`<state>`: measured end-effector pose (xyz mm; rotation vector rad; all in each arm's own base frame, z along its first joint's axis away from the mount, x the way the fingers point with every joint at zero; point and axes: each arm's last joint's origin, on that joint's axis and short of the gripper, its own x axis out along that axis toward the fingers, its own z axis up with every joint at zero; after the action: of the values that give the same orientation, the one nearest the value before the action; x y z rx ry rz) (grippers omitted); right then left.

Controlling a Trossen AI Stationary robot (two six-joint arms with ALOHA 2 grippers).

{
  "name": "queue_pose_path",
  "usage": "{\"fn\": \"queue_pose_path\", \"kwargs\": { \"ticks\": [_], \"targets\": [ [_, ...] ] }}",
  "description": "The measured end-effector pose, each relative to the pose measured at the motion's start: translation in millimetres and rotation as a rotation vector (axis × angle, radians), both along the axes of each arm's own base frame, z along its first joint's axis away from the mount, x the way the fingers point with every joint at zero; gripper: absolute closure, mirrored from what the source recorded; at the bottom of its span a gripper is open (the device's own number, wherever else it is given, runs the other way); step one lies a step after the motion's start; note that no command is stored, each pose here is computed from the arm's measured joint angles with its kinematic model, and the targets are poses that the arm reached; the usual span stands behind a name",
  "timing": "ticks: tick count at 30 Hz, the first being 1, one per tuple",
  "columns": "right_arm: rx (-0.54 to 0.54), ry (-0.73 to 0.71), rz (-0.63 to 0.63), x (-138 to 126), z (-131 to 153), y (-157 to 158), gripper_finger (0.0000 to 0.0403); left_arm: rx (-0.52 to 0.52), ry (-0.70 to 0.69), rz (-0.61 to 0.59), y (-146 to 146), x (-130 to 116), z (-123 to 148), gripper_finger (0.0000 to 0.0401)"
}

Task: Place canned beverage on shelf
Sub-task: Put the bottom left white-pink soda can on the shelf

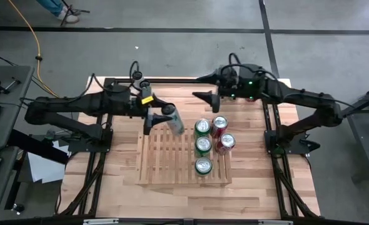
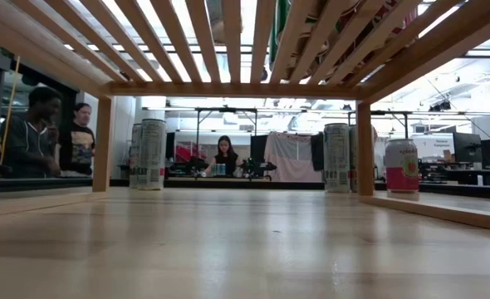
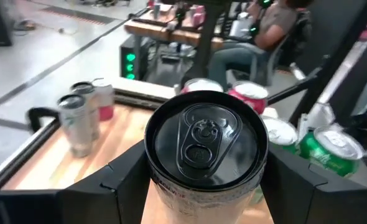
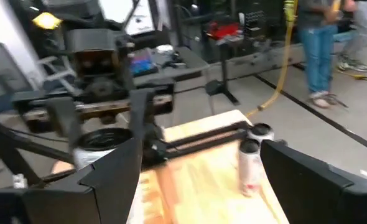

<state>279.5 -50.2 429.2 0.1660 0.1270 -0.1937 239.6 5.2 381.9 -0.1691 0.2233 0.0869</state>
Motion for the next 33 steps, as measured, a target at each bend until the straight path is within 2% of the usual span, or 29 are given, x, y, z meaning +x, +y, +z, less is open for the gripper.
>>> {"fn": "queue_pose_path", "kwargs": {
  "ticks": [4,11,19,28,33],
  "targets": [
    [-0.008,0.014,-0.064,-13,5,1,0.0091,-0.002,0.011,-0.027,-3,17,-9,0.0168],
    [-0.005,0.028,-0.076,-19,6,1,0.0091,0.019,0.043,-0.036,-3,31,-19,0.0168],
    [-0.004,0.037,-0.076,-20,5,1,0.0091,0.081,0.083,-0.083,-4,43,-30,0.0168],
    [-0.004,0.040,-0.076,-20,5,1,0.0090,0.129,0.088,-0.098,-4,46,-33,0.0168],
    [-0.004,0.043,-0.078,-20,4,1,0.0090,0.136,0.085,-0.091,-4,46,-32,0.0105]
  ]
}}
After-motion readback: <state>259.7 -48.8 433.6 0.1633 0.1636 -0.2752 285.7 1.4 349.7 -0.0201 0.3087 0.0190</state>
